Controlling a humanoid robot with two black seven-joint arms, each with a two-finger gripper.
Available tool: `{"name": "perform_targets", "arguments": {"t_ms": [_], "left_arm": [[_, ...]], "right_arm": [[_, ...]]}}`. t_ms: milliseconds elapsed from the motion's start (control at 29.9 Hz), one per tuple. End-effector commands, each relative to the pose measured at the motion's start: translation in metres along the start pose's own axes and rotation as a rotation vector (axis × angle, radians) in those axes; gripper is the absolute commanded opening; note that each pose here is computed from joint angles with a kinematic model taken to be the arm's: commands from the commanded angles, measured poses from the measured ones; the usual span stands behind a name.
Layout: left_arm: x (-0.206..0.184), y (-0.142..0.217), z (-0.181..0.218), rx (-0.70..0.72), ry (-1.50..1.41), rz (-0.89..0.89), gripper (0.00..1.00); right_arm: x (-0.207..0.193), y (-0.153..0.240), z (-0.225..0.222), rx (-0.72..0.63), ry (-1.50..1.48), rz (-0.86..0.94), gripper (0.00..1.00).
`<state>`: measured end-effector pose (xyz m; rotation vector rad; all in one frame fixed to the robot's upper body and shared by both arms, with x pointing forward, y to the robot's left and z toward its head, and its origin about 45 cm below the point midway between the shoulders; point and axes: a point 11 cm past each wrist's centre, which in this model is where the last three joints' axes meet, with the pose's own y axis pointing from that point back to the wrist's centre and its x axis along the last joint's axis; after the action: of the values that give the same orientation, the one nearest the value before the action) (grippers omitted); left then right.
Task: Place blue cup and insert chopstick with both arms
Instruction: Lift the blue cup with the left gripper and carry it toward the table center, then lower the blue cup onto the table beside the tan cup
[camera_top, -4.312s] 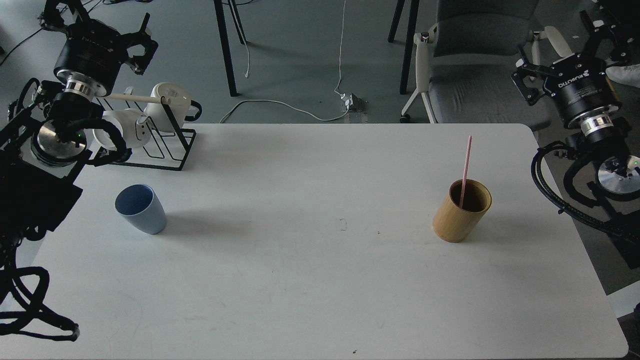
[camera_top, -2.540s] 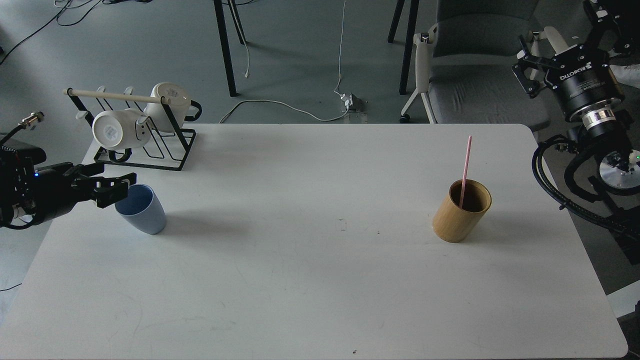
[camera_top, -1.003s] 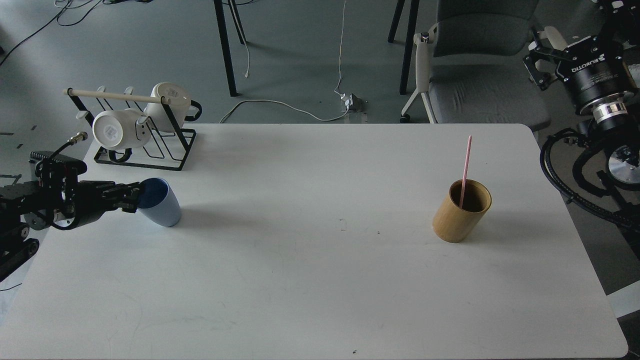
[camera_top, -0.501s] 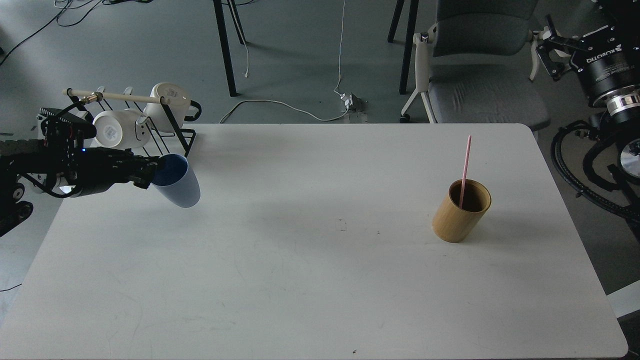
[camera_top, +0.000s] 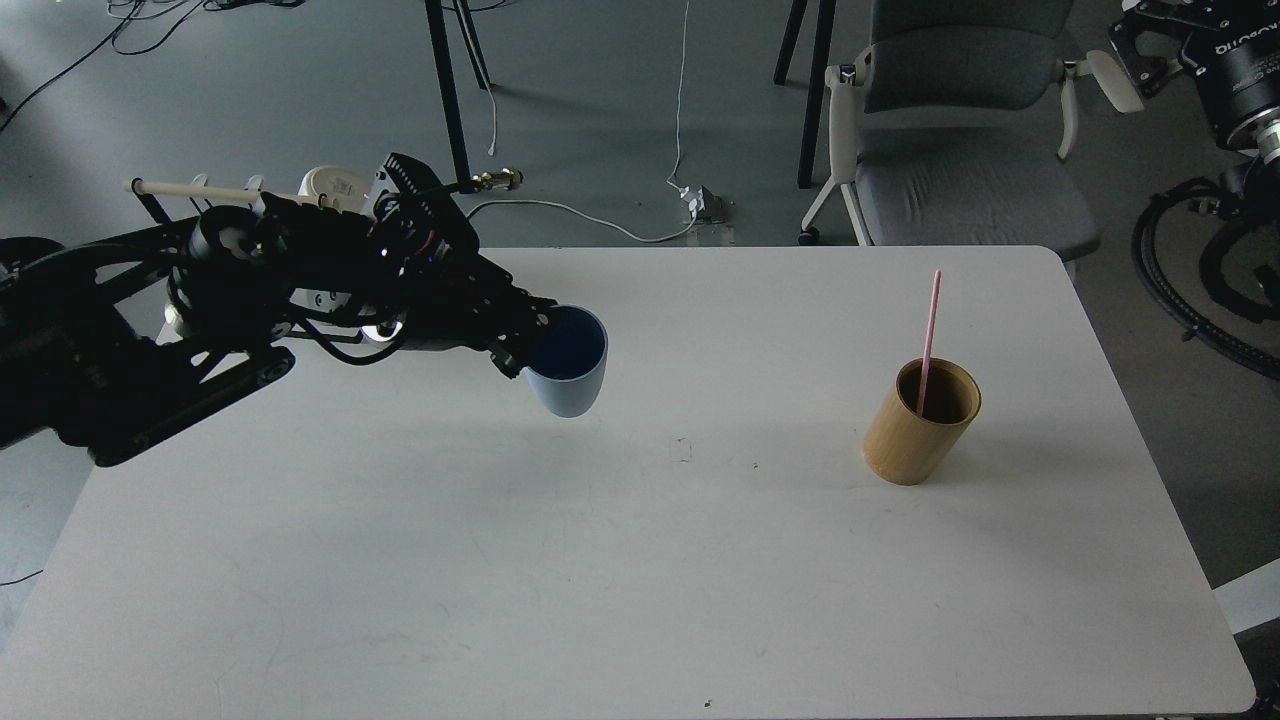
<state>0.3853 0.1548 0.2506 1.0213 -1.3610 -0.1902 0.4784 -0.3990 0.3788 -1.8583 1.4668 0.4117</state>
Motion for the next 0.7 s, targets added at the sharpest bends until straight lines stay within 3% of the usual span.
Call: {"name": "perform_targets", "arguments": {"t_ms": [0,334,669], "left_arm": [[0.024,-0.033,0.044,-0.087,-0.039,0.043,0.00],[0.014,-0.096,0.102,-0.150,-0.023,-0.022,0.00],[-0.003,-0.111,0.085,-0.096,0.034,-0.076,0.01]], "right_arm": [[-0.011,-0.012,-0.001,-0.010,0.029,0.010,1.00],[-0.015,-0.014,0.007,-0.021,0.026,0.010,1.00],[-0.007,-0.007,0.010,-0.032,0.031,0.028,1.00]]}}
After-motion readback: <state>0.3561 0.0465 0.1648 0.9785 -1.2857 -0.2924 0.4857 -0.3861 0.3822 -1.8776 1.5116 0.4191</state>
